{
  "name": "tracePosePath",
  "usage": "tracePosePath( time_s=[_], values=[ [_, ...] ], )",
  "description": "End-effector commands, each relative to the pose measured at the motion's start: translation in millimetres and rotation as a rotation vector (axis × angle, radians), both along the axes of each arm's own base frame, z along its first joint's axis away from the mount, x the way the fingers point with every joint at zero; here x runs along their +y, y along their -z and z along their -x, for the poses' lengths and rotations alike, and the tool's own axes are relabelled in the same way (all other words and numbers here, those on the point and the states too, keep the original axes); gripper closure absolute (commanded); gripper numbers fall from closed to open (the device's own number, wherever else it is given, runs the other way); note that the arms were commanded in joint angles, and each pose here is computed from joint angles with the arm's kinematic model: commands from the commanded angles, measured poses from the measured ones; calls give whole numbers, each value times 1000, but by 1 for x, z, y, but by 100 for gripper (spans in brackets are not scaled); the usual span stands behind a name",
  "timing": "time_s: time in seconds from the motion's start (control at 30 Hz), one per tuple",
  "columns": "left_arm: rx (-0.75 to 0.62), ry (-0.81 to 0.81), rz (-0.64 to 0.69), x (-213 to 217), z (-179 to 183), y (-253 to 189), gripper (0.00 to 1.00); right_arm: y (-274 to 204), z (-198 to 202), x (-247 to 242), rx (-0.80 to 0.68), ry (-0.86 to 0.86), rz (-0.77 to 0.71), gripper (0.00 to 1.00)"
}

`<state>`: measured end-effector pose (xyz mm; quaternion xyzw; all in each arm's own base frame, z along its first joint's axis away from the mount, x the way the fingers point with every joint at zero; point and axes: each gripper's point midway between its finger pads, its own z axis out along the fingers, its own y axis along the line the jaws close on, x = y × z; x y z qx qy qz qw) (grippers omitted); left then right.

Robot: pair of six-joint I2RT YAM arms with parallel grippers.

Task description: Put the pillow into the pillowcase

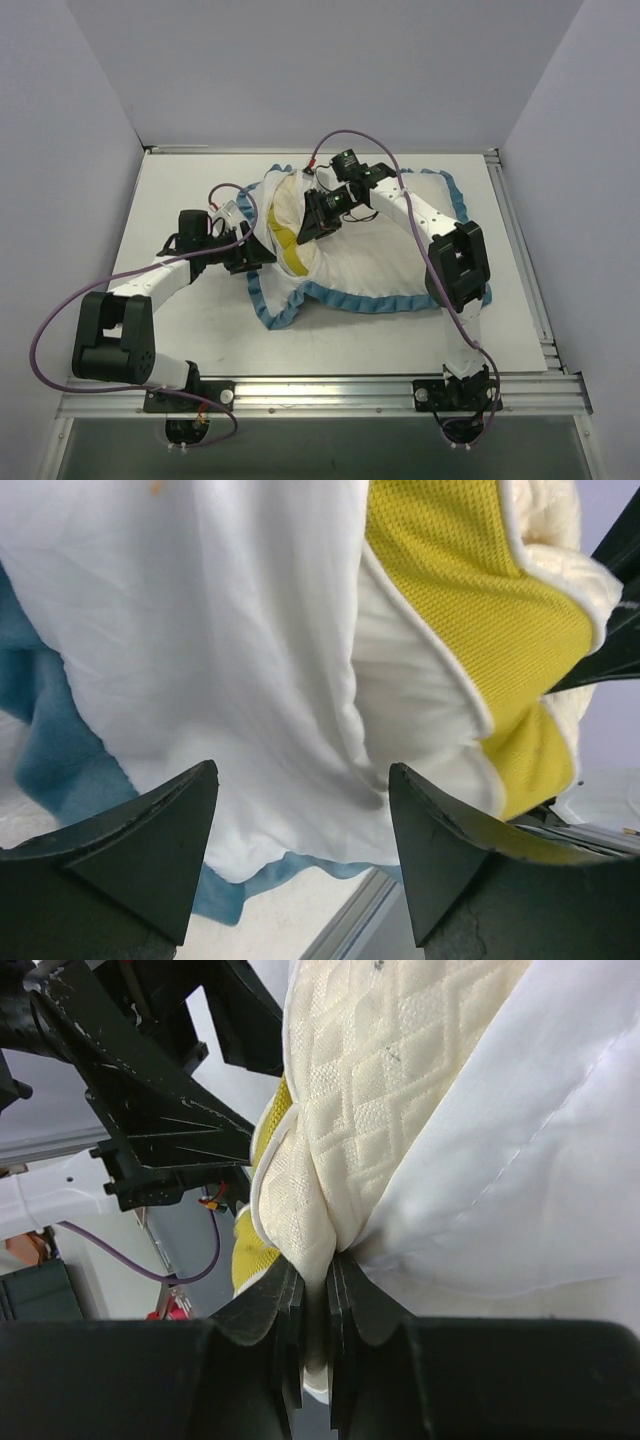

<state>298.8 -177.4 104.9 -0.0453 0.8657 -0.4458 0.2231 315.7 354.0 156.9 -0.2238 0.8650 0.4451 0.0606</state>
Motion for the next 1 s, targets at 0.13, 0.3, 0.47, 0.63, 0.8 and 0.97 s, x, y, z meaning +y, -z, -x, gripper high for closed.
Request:
tracePosePath(
  time_s=[0.13, 0.3, 0.47, 0.63, 0.8, 0.97],
  values=[
    [-37, 26, -75, 3, -3, 6, 23, -52, 7, -4, -16, -11, -131, 100],
    [-101, 59, -51, -13, -15, -9, 18, -54, 16, 0, -11, -30, -139, 100],
    [-166, 88, -12, -26, -20, -25, 16, -53, 20, 2, -9, -38, -138, 100],
    [-166, 120, -20, -38, -12, -21, 15, -58, 20, 3, -13, -35, -149, 100],
    [-16, 95, -174, -37, -2, 34, 28, -64, 15, 7, -21, -20, -166, 100],
    [-67, 149, -99, -46, -1, 4, 47, -42, 2, 4, -56, 38, -79, 100]
  ],
)
